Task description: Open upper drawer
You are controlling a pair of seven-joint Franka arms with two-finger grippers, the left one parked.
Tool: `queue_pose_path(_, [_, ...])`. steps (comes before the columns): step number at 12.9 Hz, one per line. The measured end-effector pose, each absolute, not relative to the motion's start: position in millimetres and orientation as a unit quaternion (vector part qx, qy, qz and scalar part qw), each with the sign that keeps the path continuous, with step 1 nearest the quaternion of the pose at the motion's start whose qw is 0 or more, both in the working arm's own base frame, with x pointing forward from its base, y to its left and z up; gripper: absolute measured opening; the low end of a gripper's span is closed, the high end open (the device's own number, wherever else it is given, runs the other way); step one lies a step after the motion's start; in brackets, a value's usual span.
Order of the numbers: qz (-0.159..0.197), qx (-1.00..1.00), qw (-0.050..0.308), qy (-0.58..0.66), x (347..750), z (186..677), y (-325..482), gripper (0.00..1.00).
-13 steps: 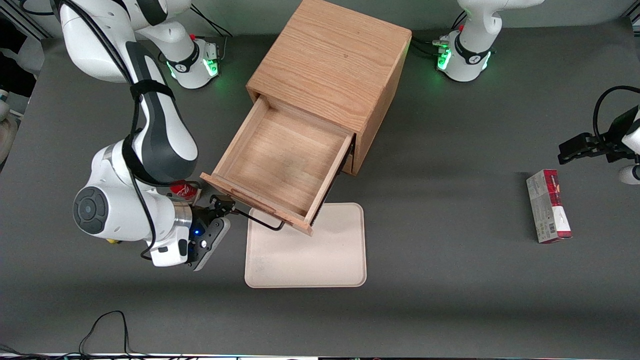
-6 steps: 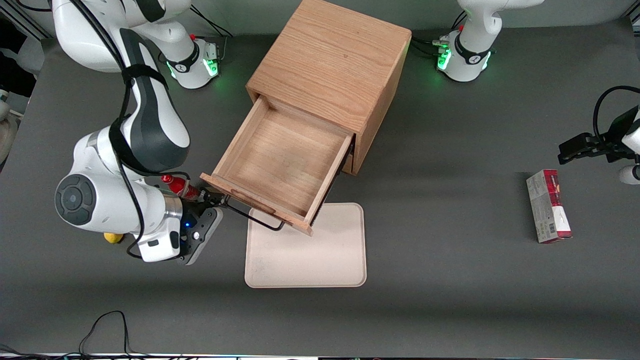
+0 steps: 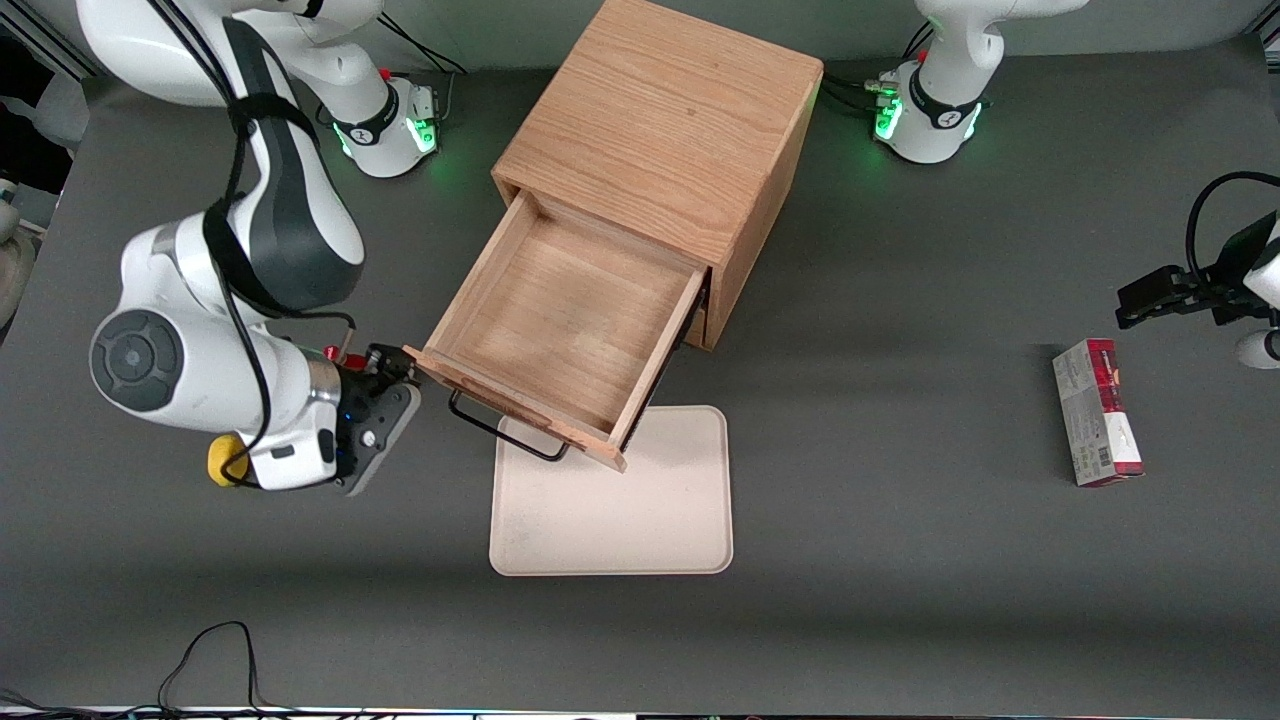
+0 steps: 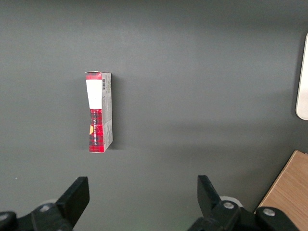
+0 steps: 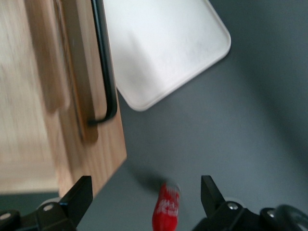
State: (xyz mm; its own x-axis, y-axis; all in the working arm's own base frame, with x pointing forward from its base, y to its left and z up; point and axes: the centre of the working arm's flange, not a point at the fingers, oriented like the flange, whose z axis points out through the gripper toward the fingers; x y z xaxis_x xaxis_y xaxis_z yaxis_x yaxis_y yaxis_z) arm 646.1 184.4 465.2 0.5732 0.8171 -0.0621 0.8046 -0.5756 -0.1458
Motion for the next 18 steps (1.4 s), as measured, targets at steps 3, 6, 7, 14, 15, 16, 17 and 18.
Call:
queue_pose_path(3, [0.079,-0.897,0.015,-0.434,603,482,172,1.0])
queue_pose_path(6, [0.082,-0.919,0.007,-0.385,566,495,146,1.0])
queue_pose_path(7, [0.083,-0.925,0.007,-0.37,561,497,137,1.0])
queue_pose_path(14, [0.094,-0.986,-0.009,-0.136,563,541,69,1.0])
queue_pose_path(15, [0.091,-0.988,-0.008,-0.121,563,546,66,1.0])
queue_pose_path(16, [0.092,-0.989,-0.006,-0.115,562,548,66,1.0])
queue_pose_path(17, [0.092,-0.989,-0.003,-0.113,561,549,67,1.0])
queue_pose_path(18, [0.088,-0.99,-0.001,-0.112,559,552,67,1.0])
